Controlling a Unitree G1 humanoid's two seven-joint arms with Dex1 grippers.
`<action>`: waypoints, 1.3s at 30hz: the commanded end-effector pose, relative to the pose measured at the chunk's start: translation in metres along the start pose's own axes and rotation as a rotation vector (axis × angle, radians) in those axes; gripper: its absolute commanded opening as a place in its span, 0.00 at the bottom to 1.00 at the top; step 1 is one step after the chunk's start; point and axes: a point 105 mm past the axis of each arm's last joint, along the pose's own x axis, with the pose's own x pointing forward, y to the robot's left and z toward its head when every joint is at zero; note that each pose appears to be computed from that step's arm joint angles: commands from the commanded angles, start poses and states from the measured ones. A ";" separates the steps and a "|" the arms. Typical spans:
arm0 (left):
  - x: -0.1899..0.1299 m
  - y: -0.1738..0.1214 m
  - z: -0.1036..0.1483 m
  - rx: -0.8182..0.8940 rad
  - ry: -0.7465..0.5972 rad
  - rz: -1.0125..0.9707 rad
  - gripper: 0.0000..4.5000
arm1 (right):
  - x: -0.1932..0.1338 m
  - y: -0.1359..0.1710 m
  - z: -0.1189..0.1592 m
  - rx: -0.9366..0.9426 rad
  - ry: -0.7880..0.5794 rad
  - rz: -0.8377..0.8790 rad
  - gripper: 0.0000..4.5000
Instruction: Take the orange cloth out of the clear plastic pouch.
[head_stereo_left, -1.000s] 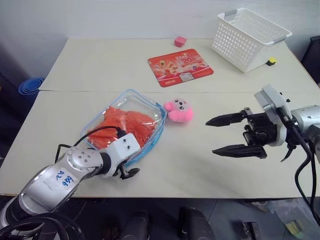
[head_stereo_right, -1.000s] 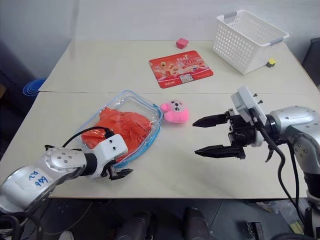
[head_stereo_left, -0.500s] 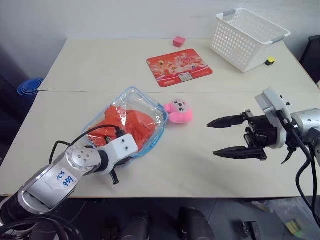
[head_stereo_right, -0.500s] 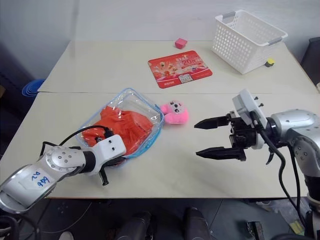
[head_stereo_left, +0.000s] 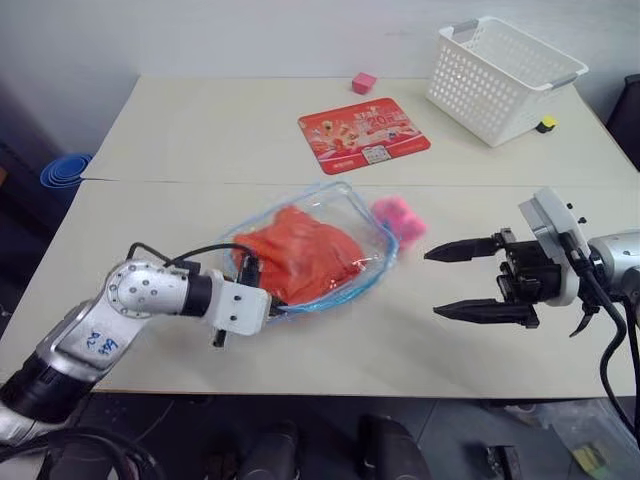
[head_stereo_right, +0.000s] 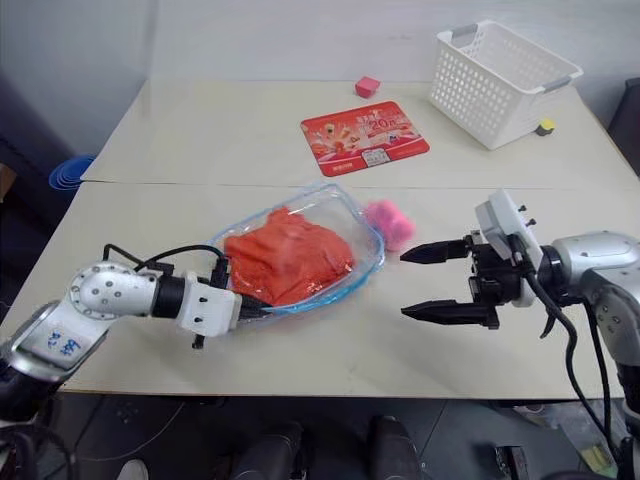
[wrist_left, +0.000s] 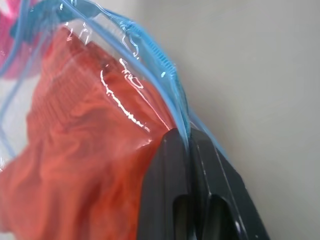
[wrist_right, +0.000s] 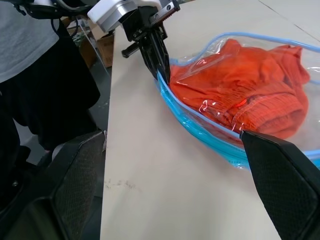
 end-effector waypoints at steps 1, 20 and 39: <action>0.004 -0.002 -0.009 0.160 0.009 -0.068 0.00 | -0.012 0.000 0.006 -0.045 0.005 -0.049 1.00; 0.025 0.033 -0.038 0.299 -0.027 0.040 0.00 | -0.022 0.000 -0.007 -0.024 0.021 -0.162 1.00; -0.058 0.036 0.053 -0.763 -0.398 0.112 0.96 | -0.046 -0.051 -0.036 -0.008 0.021 -0.498 1.00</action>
